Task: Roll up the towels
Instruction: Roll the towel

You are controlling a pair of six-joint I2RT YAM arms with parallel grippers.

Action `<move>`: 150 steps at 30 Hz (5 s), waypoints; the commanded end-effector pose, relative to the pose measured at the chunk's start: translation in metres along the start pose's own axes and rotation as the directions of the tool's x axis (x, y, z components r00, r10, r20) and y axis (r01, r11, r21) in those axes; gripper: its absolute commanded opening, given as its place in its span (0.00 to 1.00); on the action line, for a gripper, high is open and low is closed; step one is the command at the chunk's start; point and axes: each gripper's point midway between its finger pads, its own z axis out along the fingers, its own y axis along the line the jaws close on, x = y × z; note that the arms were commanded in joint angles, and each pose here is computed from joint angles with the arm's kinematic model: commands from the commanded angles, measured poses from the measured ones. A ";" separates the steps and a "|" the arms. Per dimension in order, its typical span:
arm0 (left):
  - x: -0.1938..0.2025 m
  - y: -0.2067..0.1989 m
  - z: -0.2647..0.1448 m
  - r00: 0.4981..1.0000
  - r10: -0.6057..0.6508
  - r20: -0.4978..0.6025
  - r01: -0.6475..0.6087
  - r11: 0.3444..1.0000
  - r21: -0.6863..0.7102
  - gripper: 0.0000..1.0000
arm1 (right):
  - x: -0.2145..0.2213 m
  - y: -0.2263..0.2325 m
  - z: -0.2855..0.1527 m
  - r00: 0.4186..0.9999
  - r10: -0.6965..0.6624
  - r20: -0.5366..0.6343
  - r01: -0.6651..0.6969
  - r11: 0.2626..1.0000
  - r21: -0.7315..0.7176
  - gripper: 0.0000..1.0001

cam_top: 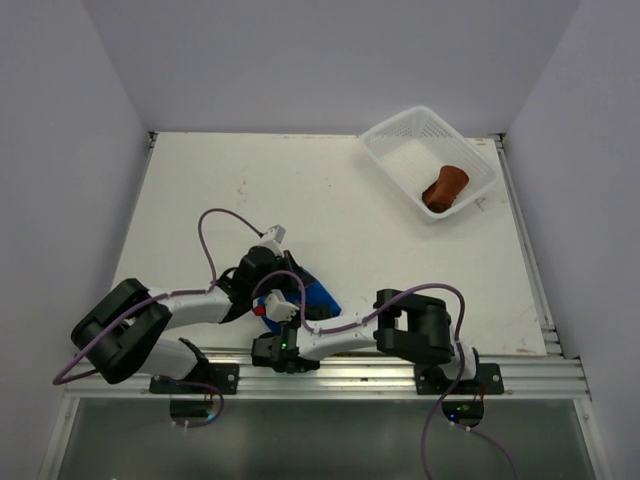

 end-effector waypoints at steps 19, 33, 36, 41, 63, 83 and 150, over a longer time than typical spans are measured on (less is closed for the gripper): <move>0.043 0.055 0.002 1.000 -0.022 -0.016 0.020 0.995 -0.101 0.01 | -0.021 -0.027 -0.041 0.928 0.355 0.115 -0.324 0.919 -0.224 0.53; 0.047 0.059 -0.002 1.000 -0.021 -0.012 0.020 0.994 -0.108 0.00 | -0.015 -0.065 -0.037 0.600 0.793 -0.109 -0.696 0.449 -0.560 0.61; 0.048 0.062 -0.003 1.000 -0.020 -0.012 0.018 0.993 -0.116 0.00 | -0.006 -0.058 -0.026 0.515 0.823 -0.238 -0.733 0.279 -0.621 0.63; 0.049 0.061 -0.002 1.000 -0.015 -0.016 0.013 0.994 -0.111 0.00 | 0.000 -0.052 -0.019 0.449 0.816 -0.365 -0.745 0.116 -0.657 0.71; 0.051 0.061 -0.001 1.000 -0.006 -0.025 0.004 0.994 -0.109 0.00 | 0.032 -0.014 0.007 0.510 0.752 -0.418 -0.748 0.148 -0.647 0.33; 0.001 0.045 0.008 0.998 0.049 0.041 -0.044 0.992 -0.116 0.00 | 0.022 -0.010 -0.009 0.768 0.624 -0.141 -0.551 0.534 -0.641 0.00; 0.037 0.008 -0.059 0.998 -0.059 0.000 0.059 0.998 0.029 0.01 | -0.015 0.076 -0.078 0.916 -0.284 0.283 0.325 0.939 -0.112 0.00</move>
